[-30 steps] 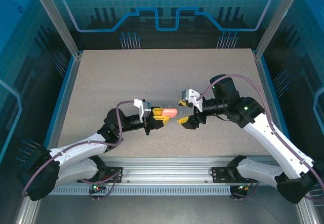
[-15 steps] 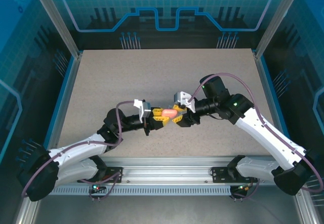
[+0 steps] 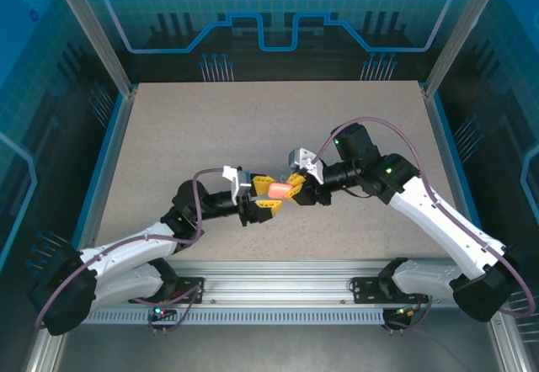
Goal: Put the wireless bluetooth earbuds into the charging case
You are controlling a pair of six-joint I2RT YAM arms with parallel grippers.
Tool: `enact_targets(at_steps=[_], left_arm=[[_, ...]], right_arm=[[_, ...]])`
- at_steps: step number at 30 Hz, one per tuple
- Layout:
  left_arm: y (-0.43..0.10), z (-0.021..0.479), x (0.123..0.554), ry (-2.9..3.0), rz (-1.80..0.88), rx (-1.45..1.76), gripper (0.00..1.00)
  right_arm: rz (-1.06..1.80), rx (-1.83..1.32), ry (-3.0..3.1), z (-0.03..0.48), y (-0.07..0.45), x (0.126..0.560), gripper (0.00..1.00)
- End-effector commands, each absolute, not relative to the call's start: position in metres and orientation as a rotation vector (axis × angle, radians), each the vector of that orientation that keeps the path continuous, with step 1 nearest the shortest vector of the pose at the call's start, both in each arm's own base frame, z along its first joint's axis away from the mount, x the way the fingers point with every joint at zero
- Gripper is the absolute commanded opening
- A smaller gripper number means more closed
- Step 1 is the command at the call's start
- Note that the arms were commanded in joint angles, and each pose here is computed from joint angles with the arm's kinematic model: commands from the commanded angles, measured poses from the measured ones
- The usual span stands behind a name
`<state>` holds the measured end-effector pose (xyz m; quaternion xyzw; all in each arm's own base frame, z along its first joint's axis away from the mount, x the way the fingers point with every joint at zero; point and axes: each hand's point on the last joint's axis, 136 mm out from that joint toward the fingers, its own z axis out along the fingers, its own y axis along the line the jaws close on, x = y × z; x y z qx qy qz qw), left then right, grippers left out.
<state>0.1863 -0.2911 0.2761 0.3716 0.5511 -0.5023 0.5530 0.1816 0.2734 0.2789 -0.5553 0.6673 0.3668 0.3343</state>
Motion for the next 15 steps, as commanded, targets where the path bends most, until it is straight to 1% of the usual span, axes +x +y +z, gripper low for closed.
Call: enact_targets(at_steps=[1,7,8,15], left_arm=[[-0.286,0.29,0.184,1.239,-1.145,0.867,0.65],[-0.275,0.282,0.187,1.256,-1.077,0.826,0.9],[-0.273,0.28,0.188,1.264,-1.061,0.816,0.98],[-0.255,0.268,0.198,1.355,-0.935,0.756,0.99]], right_arm=[[0.973,-1.327,1.834,0.275,0.262,0.195,0.21],[0.9,-1.091,2.047,0.247,0.226,0.229,0.22],[0.865,-1.037,2.098,0.238,0.217,0.238,0.21],[0.629,-0.816,2.399,0.177,0.173,0.278,0.24]])
